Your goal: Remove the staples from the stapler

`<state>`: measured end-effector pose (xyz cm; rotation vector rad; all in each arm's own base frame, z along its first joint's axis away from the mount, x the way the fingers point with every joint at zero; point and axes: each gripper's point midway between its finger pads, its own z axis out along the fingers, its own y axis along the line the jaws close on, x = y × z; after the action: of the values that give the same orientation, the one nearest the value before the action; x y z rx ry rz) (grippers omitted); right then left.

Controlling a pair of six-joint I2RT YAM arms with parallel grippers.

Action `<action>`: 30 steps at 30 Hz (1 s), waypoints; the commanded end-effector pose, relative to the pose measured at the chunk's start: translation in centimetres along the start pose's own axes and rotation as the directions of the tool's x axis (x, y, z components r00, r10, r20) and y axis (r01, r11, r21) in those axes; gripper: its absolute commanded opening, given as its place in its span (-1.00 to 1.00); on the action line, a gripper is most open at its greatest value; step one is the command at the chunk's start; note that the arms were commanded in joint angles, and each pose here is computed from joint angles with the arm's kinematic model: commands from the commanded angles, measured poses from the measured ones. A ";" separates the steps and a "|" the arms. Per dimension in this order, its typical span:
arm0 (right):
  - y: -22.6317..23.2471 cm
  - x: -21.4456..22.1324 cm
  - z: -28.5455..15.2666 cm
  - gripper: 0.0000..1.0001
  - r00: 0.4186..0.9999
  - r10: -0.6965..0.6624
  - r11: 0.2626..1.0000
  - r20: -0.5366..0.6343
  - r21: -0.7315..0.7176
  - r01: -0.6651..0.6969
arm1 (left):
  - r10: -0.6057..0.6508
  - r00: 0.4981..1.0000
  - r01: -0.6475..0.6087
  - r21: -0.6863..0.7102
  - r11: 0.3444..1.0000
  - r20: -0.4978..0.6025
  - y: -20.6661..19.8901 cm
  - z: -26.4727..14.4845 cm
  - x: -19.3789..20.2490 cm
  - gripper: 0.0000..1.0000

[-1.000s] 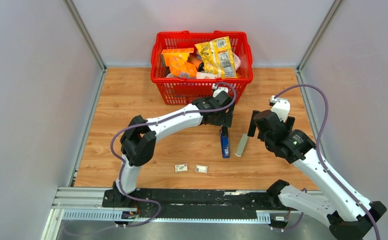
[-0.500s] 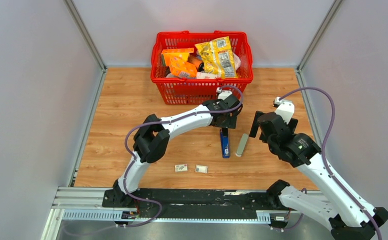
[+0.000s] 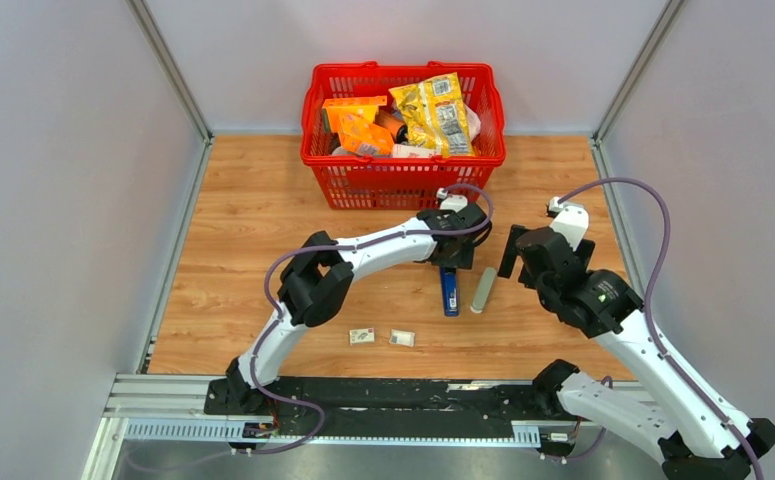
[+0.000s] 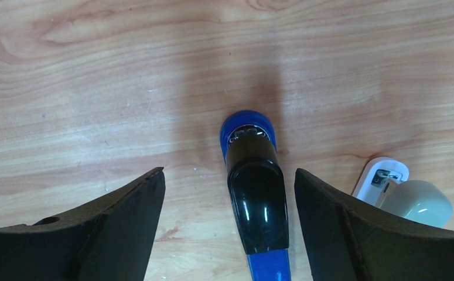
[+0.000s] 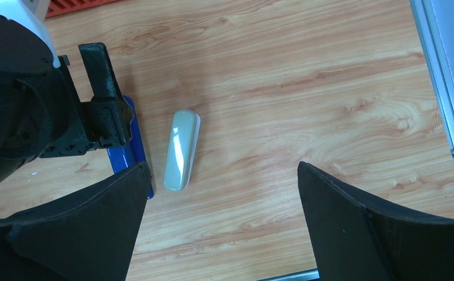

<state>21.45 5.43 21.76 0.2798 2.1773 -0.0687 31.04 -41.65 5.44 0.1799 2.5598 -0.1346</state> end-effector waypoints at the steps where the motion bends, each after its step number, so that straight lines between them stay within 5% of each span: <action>1: 0.0 -0.4 -0.3 1.00 0.999 0.025 1.000 0.020 -0.017 -0.025 | -0.017 1.000 0.017 0.006 1.000 0.017 -1.2 -0.7 -0.2 0.75; 20: -0.2 0.1 -0.9 1.00 0.999 0.040 0.998 0.012 -0.044 -0.040 | 0.025 1.000 -0.025 0.018 1.000 0.008 -1.9 -1.1 0.6 -0.11; 25: -0.3 0.1 -0.9 1.00 0.999 0.040 0.998 0.009 -0.043 -0.039 | 0.051 0.999 -0.051 0.011 0.999 0.002 -1.5 -1.2 1.0 -0.65; 26: -0.3 0.1 -0.9 1.00 0.999 0.041 0.998 0.009 -0.045 -0.040 | 0.054 0.999 -0.054 0.016 0.998 0.005 -1.5 -1.3 0.9 -0.91; 30: -0.3 0.1 -1.0 1.00 0.999 0.042 0.998 0.007 -0.048 -0.042 | 0.100 0.995 -0.100 0.036 0.994 0.016 -1.4 -1.8 0.7 -1.00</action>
<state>20.61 5.53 21.84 0.2744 2.1764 -0.0100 29.52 -42.60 5.20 0.2384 2.5645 -0.1307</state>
